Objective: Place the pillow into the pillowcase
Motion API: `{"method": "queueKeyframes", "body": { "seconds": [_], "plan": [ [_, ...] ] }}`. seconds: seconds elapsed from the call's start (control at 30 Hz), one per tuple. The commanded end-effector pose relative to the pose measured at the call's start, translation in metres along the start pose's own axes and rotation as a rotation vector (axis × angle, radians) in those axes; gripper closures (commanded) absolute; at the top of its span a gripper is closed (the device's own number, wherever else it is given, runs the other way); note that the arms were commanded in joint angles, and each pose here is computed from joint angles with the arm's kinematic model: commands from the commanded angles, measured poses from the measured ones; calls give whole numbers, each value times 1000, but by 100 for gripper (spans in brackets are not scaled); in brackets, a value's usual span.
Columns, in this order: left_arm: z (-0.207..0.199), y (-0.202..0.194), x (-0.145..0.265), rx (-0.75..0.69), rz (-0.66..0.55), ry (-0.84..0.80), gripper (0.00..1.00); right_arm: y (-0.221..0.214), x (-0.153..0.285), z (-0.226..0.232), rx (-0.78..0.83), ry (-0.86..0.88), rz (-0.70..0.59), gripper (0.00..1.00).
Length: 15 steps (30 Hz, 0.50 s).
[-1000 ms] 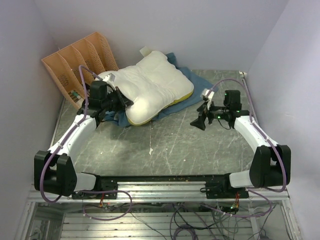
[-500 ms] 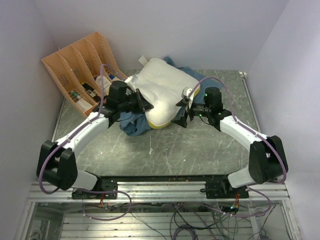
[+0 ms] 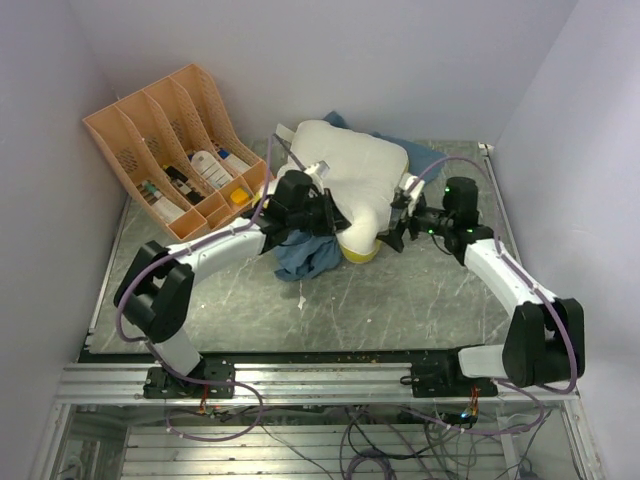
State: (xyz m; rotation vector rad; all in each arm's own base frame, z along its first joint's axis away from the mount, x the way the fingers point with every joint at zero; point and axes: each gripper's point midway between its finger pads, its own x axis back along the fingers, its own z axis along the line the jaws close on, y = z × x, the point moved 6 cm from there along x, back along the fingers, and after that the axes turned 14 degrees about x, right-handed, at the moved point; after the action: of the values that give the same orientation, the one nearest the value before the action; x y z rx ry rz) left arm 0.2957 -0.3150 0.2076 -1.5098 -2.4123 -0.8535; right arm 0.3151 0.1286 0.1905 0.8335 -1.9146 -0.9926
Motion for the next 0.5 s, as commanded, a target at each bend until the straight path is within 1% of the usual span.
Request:
{"method": "queueKeyframes", "body": {
  "seconds": [0.0,0.1,0.13,0.23,0.33,0.47],
  "plan": [
    [-33,-20,-14,-83,-6,-88,68,25,31,-17,47,-18,-73,0],
    [-23,-23,-3,-144,-55,34,38,22,37,-10,26,1,-31,0],
    [-20,-21,6,-164,-77,75,30,24,39,-7,13,9,-33,0],
    [-13,-12,39,-211,-178,178,15,32,43,1,-15,41,-65,0],
    [-6,-13,68,-235,-229,206,11,44,44,3,-18,70,-105,0],
    [6,-22,90,-235,-263,208,11,53,39,6,9,137,-133,0]
  ]
}}
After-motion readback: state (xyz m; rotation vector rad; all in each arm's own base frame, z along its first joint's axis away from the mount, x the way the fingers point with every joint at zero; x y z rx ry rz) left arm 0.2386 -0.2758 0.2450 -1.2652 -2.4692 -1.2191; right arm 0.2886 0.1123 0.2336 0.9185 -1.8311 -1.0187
